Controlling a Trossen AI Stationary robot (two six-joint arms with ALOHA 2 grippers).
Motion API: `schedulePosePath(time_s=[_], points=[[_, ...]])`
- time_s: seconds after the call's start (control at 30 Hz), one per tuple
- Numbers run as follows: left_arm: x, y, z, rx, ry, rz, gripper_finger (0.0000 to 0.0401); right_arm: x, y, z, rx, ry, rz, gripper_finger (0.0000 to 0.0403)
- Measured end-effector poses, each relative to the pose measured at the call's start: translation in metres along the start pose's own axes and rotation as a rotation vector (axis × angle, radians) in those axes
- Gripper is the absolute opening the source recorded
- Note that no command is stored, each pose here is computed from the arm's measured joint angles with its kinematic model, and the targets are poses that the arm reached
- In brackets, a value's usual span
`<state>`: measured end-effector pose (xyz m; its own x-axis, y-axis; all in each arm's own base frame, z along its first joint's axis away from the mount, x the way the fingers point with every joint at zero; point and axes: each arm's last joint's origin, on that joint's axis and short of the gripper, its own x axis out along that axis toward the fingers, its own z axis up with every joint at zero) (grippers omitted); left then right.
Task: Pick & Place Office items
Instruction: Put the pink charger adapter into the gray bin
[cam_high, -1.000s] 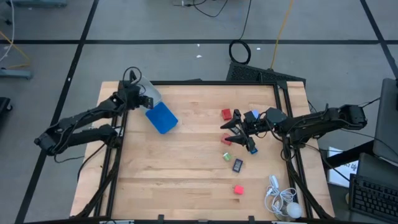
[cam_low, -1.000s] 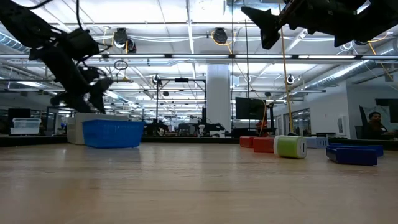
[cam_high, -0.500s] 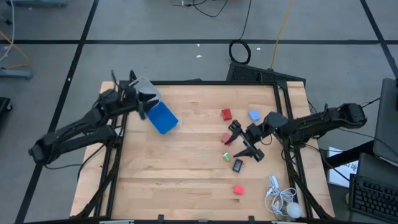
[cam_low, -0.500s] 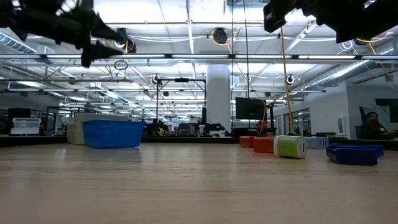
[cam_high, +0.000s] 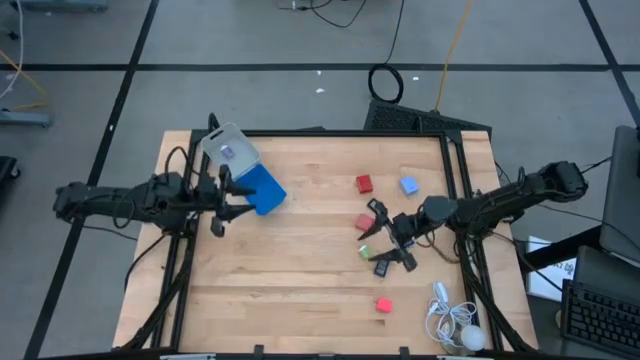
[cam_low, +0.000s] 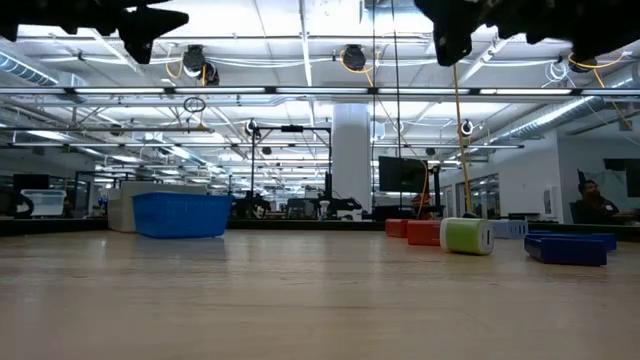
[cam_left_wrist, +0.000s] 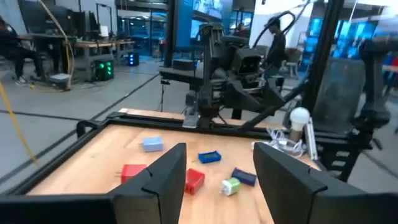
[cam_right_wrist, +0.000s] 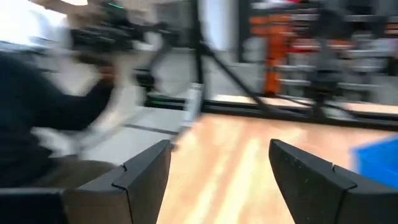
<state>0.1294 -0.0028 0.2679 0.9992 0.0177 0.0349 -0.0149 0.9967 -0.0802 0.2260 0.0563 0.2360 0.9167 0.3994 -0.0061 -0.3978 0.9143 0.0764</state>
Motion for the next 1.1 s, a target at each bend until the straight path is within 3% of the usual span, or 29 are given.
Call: schedulePosePath(time_s=[0.17, 0.33, 0.47, 0.8, 1.1], points=[[0.001, 0.0, -0.004, -0.027, 0.031, 0.101, 0.0172, 0.013, 0.037, 0.013, -0.012, 0.099, -0.102, 0.0263], [0.005, 0.002, -0.008, -0.037, 0.054, 0.182, 0.0161, 0.026, 0.085, 0.028, 0.006, 0.322, -0.273, 0.0263], [0.009, 0.002, -0.011, -0.044, 0.081, 0.189, 0.0154, 0.04, 0.114, 0.027, 0.069, 0.489, -0.298, 0.0263], [0.019, 0.001, -0.013, -0.05, 0.074, 0.197, 0.0163, 0.058, 0.141, -0.038, 0.292, 0.888, -0.36, 0.0263], [0.025, 0.001, -0.018, -0.066, 0.102, 0.202, 0.018, 0.07, 0.147, -0.082, 0.395, 1.062, -0.367, 0.0263]])
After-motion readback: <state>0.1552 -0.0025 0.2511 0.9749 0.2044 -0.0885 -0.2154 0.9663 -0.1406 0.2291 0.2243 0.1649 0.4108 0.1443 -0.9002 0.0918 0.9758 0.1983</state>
